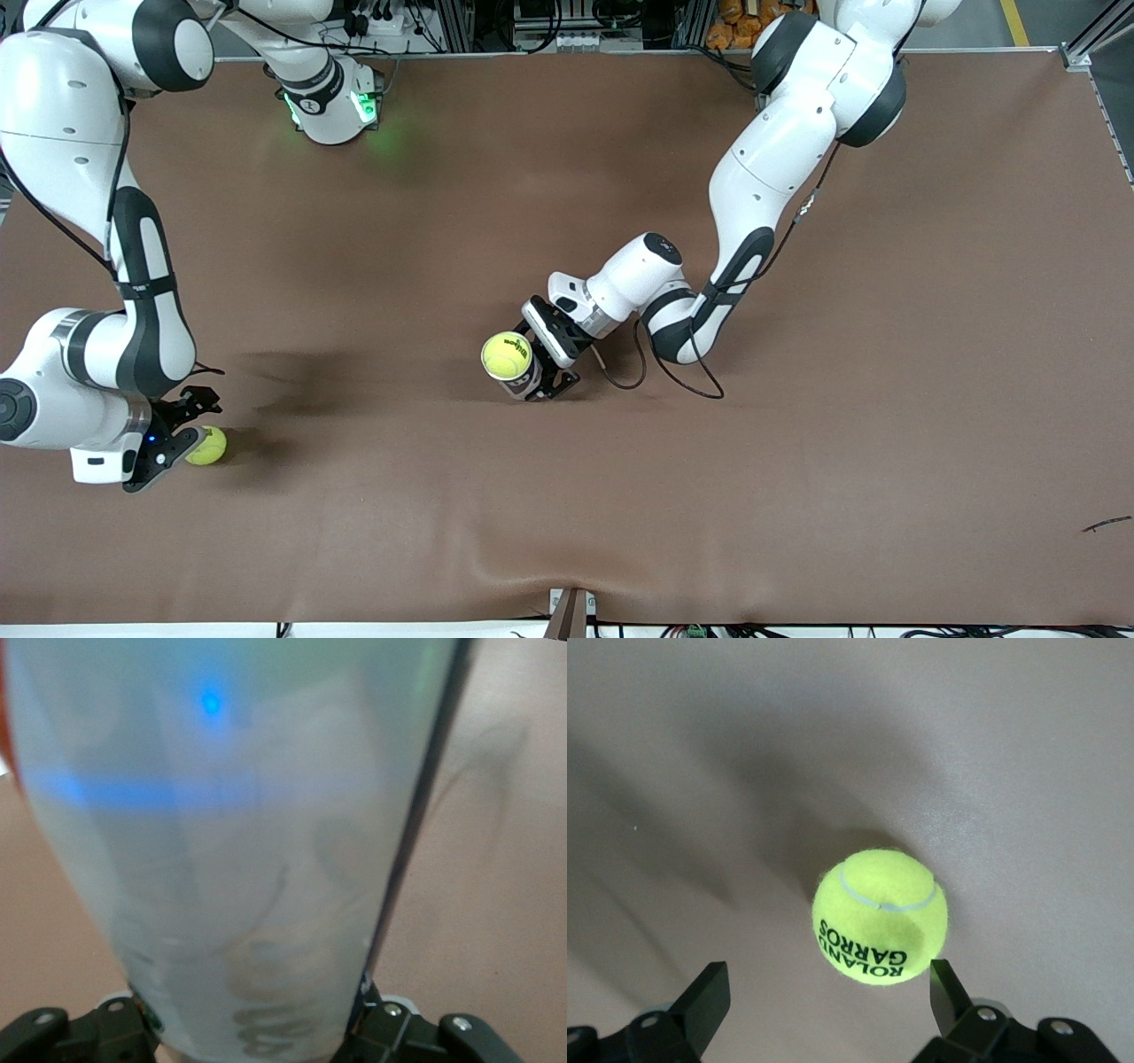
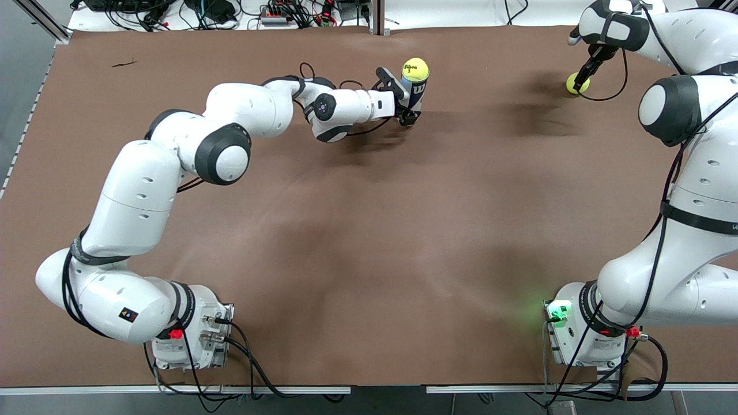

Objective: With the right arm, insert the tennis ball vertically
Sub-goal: 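Grasp the second tennis ball with the right gripper, then carry the second ball with the right gripper to the tube opening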

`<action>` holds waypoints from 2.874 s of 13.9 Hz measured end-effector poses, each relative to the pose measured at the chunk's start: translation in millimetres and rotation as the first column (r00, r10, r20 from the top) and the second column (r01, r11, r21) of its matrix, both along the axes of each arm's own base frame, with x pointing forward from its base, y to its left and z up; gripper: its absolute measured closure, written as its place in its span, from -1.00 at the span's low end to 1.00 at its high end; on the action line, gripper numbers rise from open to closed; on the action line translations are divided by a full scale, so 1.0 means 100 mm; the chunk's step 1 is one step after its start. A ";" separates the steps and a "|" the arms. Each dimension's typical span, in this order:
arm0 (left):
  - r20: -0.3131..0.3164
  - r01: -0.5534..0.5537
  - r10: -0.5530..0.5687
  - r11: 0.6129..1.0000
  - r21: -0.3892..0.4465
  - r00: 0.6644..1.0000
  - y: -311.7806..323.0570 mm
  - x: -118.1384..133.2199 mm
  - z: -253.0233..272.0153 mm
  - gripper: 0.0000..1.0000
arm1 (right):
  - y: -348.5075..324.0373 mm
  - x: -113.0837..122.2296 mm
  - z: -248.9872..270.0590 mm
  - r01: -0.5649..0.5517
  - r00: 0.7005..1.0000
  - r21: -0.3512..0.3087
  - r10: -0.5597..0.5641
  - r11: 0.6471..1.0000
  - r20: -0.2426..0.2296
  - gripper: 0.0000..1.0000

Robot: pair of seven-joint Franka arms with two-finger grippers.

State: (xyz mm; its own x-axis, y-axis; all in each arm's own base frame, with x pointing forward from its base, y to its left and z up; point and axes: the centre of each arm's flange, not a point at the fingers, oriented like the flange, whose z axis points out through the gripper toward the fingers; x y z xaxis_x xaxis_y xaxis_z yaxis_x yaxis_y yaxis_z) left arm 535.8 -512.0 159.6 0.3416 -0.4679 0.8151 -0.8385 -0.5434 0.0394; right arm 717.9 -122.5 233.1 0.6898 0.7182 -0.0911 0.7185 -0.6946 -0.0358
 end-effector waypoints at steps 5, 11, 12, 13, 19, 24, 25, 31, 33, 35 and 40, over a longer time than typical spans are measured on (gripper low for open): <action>0.000 0.000 0.000 1.000 0.000 1.000 0.00 0.00 0.00 -0.59 | -0.05 0.05 -0.02 0.000 0.998 0.004 0.000 1.000 0.055 -1.00; 0.000 0.000 0.000 1.000 0.000 1.000 0.00 0.00 0.00 -0.59 | -0.10 0.11 -0.07 0.012 0.993 0.005 -0.012 1.000 0.120 -1.00; 0.000 0.000 0.000 1.000 0.000 1.000 0.00 0.00 0.00 -0.59 | -0.11 0.11 -0.11 0.013 0.993 0.005 -0.013 1.000 0.120 -1.00; 0.000 0.000 0.000 1.000 0.000 1.000 0.00 0.00 0.00 -0.59 | -0.12 0.11 -0.16 0.014 0.993 0.005 -0.014 1.000 0.118 -1.00; 0.000 0.000 0.000 1.000 0.000 1.000 0.00 0.00 0.00 -0.59 | -0.09 0.12 -0.23 0.037 0.990 0.039 -0.041 0.999 0.133 -0.62; 0.003 0.002 -0.002 1.000 -0.007 1.000 0.00 0.00 0.01 -0.59 | -0.07 0.13 -0.21 0.040 0.990 0.049 -0.046 0.998 0.133 -0.28; 0.003 0.002 -0.002 1.000 -0.008 1.000 0.00 0.00 0.01 -0.59 | -0.06 0.12 -0.21 0.039 0.992 0.055 -0.045 0.998 0.120 -0.28; 0.003 0.003 -0.003 1.000 -0.009 1.000 0.00 0.00 0.01 -0.59 | 0.47 0.21 0.37 0.135 0.986 0.187 -0.151 0.973 0.075 -0.28; 0.003 0.003 -0.003 1.000 -0.008 1.000 0.00 0.00 0.01 -0.59 | 0.83 0.18 0.68 0.208 0.976 0.225 -0.218 0.952 0.018 -0.28; 0.003 0.003 -0.003 1.000 -0.008 1.000 0.00 0.00 0.01 -0.59 | 1.32 0.11 0.98 0.320 0.947 0.245 -0.317 0.915 -0.055 -0.28; 0.003 0.003 -0.003 1.000 -0.008 1.000 0.00 0.00 0.01 -0.59 | 2.58 -0.11 1.56 0.608 0.793 0.248 -0.571 0.754 -0.212 -0.28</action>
